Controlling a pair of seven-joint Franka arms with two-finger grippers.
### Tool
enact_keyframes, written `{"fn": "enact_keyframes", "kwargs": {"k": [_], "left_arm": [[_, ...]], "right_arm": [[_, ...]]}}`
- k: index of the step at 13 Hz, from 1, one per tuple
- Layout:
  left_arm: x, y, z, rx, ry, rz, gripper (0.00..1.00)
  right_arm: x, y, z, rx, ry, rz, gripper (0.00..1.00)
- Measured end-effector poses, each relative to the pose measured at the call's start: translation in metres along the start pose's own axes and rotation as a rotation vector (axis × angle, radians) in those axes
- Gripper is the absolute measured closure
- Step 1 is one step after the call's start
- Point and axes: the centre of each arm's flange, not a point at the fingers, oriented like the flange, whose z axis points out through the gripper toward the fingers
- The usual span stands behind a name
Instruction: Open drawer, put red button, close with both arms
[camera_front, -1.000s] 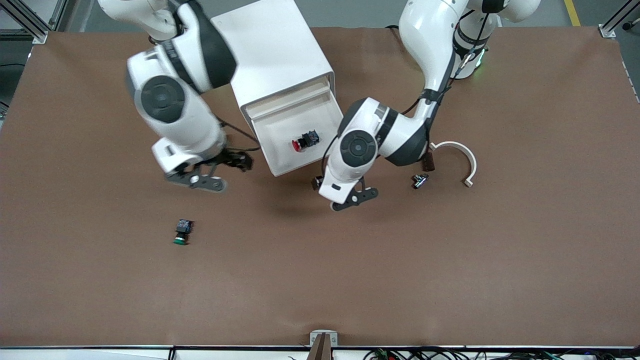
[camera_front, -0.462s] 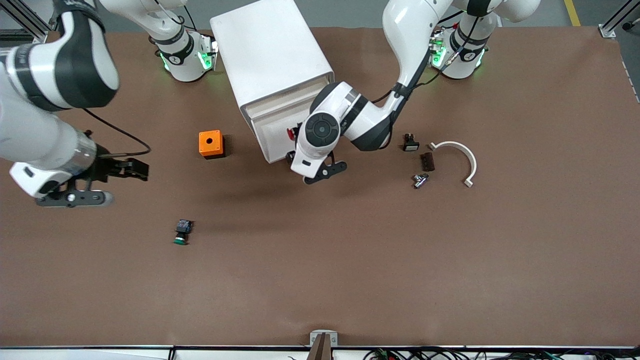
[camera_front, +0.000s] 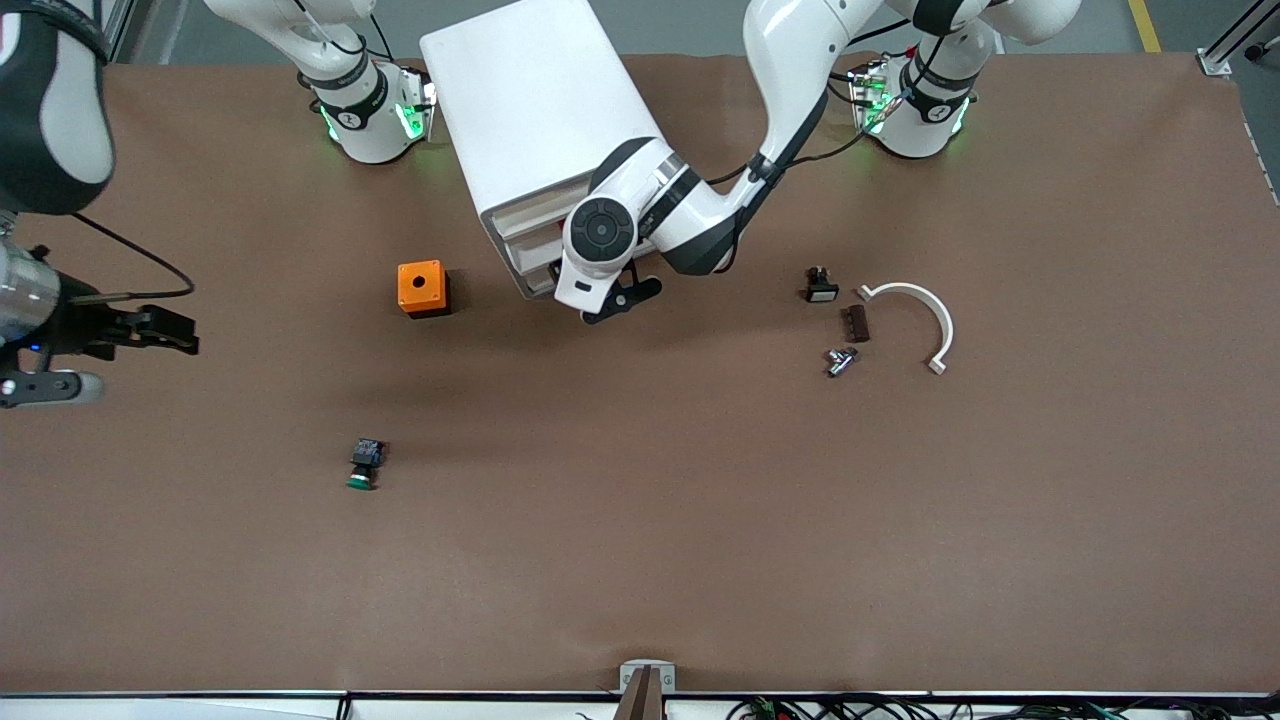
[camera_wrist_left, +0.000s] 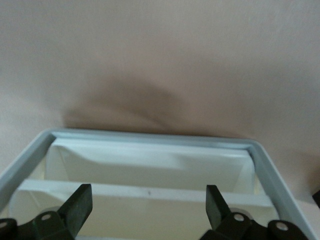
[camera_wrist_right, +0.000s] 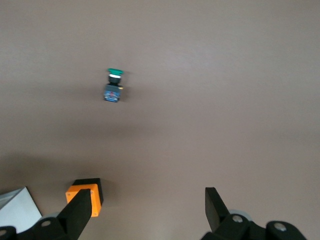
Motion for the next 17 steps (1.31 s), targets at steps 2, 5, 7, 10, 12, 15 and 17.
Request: {"fn": "enact_keyframes", "kwargs": {"k": [2,5,7,10,12,15,17], "left_arm": [[-0.009,0.001,0.005,0.005,-0.012,-0.013,0.00],[-0.017,0.002,0.011,0.013,-0.020,-0.030,0.00],[-0.006,0.001,0.005,0.003,-0.011,-0.053,0.00],[0.075,-0.015,-0.033,-0.025,0.088,-0.128,0.00],[0.136,-0.039,-0.072,-0.027,0.207,-0.160,0.00],[0.190,-0.075,-0.148,-0.068,0.331,-0.193,0.00],[0.213,-0.112,-0.209,-0.092,0.356,-0.190,0.00]], "right_arm": [[-0.002,0.011,-0.001,0.003,-0.006,0.016,0.00],[-0.004,-0.002,0.000,0.007,-0.030,0.036,0.00],[-0.002,-0.015,-0.003,0.006,-0.026,0.038,0.00],[-0.002,-0.017,-0.010,0.006,-0.011,0.036,0.00],[-0.001,-0.017,-0.024,0.005,0.018,0.037,0.00],[-0.009,-0.018,-0.037,0.008,-0.013,0.036,0.00],[-0.014,-0.021,-0.038,0.012,-0.045,0.032,0.00]]}}
